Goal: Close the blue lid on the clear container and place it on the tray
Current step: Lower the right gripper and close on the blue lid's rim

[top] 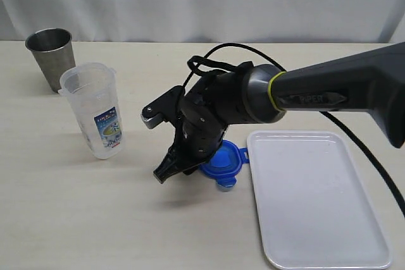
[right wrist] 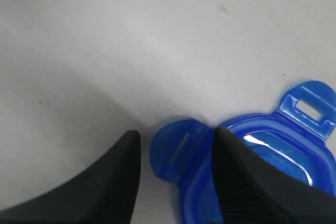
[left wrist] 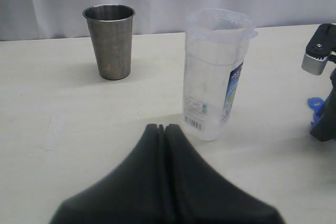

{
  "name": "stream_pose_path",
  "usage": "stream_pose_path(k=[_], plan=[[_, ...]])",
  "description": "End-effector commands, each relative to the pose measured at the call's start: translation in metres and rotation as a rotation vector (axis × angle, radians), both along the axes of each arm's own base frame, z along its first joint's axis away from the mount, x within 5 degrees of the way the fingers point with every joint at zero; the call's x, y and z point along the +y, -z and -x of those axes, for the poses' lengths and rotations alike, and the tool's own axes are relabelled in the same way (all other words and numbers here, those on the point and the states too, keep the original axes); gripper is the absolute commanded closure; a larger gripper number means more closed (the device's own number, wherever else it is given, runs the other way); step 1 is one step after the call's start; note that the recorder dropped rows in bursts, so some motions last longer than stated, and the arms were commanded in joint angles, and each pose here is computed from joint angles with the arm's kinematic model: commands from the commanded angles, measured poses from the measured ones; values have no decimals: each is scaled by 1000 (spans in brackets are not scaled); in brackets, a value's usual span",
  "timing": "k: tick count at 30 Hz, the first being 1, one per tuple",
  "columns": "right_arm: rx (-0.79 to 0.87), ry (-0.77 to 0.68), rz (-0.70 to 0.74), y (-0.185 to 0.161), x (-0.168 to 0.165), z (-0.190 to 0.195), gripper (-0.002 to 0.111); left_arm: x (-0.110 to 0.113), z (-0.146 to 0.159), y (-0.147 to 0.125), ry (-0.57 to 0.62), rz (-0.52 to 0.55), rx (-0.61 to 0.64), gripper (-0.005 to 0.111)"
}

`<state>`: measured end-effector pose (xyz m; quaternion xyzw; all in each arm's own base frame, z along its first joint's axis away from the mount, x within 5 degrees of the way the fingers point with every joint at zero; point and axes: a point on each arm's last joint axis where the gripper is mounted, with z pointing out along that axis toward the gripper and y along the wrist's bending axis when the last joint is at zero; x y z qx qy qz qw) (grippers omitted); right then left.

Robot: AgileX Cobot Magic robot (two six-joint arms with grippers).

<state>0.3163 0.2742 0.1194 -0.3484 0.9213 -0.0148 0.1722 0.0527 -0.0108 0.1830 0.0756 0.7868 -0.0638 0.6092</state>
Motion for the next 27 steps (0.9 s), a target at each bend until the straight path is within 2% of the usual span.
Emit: stream_pose_path(k=[1,7,12,16,18,19,23,27], plan=[[-20,10,-12,-1,2,-3,65,0,0,0,-5,4,-7,107],[-5,20,-3,5,1,-3,67,0,0,0,-5,4,-7,107],[4,23,10,6,0,-2,83,0,0,0,-5,4,-7,107],[23,27,46,7,-3,0,91,0,0,0,-5,4,-7,107],[18,16,49,5,-1,2,97,0,0,0,-5,4,-7,107],[-3,-20,65,3,3,5,104,0,0,0,-5,4,-7,107],[-55,-128,94,-5,22,21,104,0,0,0,-5,4,-7,107],[-88,-125,75,-34,21,26,104,0,0,0,-5,4,-7,107]])
